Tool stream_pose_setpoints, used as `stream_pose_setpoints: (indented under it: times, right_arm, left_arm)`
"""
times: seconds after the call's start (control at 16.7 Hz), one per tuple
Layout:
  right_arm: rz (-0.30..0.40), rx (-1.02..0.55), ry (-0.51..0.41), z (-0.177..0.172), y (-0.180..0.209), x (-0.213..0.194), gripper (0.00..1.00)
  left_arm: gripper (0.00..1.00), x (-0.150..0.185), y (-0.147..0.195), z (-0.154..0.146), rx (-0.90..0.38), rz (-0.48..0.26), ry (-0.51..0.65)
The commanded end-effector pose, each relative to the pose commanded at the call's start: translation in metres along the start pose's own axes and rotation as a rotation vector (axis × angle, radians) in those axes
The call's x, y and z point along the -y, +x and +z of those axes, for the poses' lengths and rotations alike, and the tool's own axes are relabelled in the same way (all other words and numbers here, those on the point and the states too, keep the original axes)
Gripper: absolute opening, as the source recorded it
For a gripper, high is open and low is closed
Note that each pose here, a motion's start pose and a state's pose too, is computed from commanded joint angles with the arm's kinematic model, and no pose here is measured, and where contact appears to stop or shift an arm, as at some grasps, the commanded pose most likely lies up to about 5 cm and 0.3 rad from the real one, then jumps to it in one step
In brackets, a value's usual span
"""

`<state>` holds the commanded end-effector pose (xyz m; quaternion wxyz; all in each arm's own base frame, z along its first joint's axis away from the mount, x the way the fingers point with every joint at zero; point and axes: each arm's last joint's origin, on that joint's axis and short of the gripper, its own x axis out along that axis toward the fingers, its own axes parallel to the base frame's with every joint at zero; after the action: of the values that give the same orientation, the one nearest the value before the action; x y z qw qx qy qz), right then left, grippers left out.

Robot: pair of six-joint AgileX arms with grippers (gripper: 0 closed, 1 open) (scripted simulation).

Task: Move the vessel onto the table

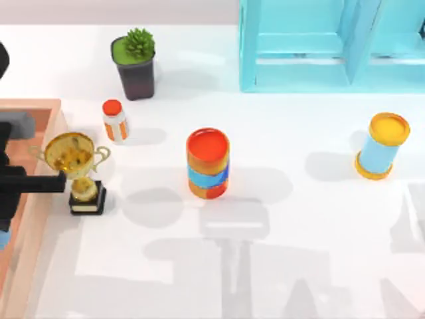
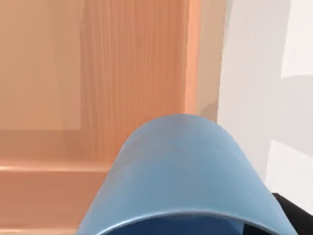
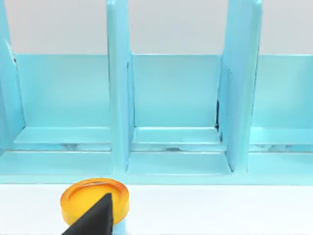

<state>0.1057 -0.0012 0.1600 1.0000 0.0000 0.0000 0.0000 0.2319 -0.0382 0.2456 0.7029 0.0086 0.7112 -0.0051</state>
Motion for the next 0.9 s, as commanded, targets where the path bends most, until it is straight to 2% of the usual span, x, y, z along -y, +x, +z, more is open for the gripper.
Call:
stream_pose_setpoints:
  times: [0.18,0.42,0.66,0.78,0.9]
  right_arm:
    - [0.0,0.0,0.0,0.0,0.0,0.0,1.0]
    - [0.0,0.0,0.0,0.0,0.0,0.0,1.0]
    - [0.0,0.0,0.0,0.0,0.0,0.0,1.0]
    - [0.0,0.0,0.0,0.0,0.0,0.0,1.0]
    - [0.0,0.0,0.0,0.0,0.0,0.0,1.0]
  left_arm:
    - [0.0,0.037,-0.006,0.019,-0.019,0.01,-0.001]
    - [0.0,0.131,-0.009,0.029,-0.026,0.031,0.0]
    - [0.0,0.234,-0.005,-0.001,-0.01,0.042,0.002]
    - [0.0,0.269,-0.002,-0.019,0.001,0.039,0.001]
    - [0.0,0.289,0.0,-0.032,0.009,0.033,0.001]
